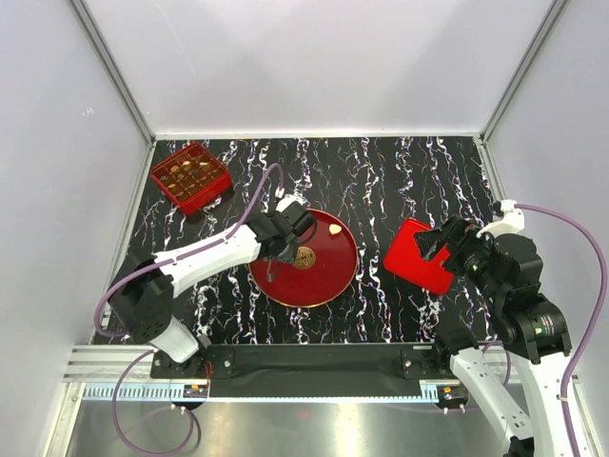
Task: Pack the chocolate
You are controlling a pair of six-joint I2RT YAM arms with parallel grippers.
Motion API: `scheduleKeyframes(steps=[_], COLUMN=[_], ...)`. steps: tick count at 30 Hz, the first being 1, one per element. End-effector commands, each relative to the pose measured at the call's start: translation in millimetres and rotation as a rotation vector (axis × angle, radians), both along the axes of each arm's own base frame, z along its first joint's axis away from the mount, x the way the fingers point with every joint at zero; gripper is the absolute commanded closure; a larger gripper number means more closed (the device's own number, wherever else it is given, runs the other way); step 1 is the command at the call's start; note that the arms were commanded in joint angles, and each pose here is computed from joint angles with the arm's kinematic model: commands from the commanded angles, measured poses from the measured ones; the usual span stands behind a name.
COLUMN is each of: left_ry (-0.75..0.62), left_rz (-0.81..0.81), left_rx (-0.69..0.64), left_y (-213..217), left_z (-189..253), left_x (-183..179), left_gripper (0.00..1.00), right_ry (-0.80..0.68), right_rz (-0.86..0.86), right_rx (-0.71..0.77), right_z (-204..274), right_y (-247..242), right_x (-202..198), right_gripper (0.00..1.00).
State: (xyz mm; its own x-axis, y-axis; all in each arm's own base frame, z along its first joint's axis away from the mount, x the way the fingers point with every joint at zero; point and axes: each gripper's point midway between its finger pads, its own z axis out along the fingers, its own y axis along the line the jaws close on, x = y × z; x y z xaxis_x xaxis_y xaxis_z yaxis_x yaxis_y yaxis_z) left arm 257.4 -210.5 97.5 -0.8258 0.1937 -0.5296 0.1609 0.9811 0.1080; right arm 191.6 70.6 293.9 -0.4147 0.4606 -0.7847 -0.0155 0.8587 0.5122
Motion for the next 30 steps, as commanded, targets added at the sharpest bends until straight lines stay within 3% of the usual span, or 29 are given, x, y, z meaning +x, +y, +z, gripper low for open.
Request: scheduleKeyframes(steps=[1, 12, 15, 30], left_ry=[-0.079, -0.067, -0.063, -0.063], left_rz=[0.026, 0.022, 0.015, -0.058], left_rx=[-0.033, -0.014, -0.017, -0.132], left_y=[-12.5, -15.9, -16.4, -8.8], left_z=[15.0, 10.3, 13.5, 81.4], left_x=[19.0, 22.6, 20.2, -16.0], left_gripper=[0.51, 0.53, 0.58, 0.66], right_ry=[-0.059, -0.062, -0.056, -0.069], right_rz=[-0.019, -0.018, -0.015, -0.016], right_rx=[-0.014, -0.018, -0.014, 0.019], right_z=[16.6, 15.9, 14.6, 23.0], right_y=[-5.3, -5.0, -4.1, -3.8], right_x=[1.2, 3.3, 2.8, -5.9], right_gripper=[0.0, 0.0, 0.0, 0.0])
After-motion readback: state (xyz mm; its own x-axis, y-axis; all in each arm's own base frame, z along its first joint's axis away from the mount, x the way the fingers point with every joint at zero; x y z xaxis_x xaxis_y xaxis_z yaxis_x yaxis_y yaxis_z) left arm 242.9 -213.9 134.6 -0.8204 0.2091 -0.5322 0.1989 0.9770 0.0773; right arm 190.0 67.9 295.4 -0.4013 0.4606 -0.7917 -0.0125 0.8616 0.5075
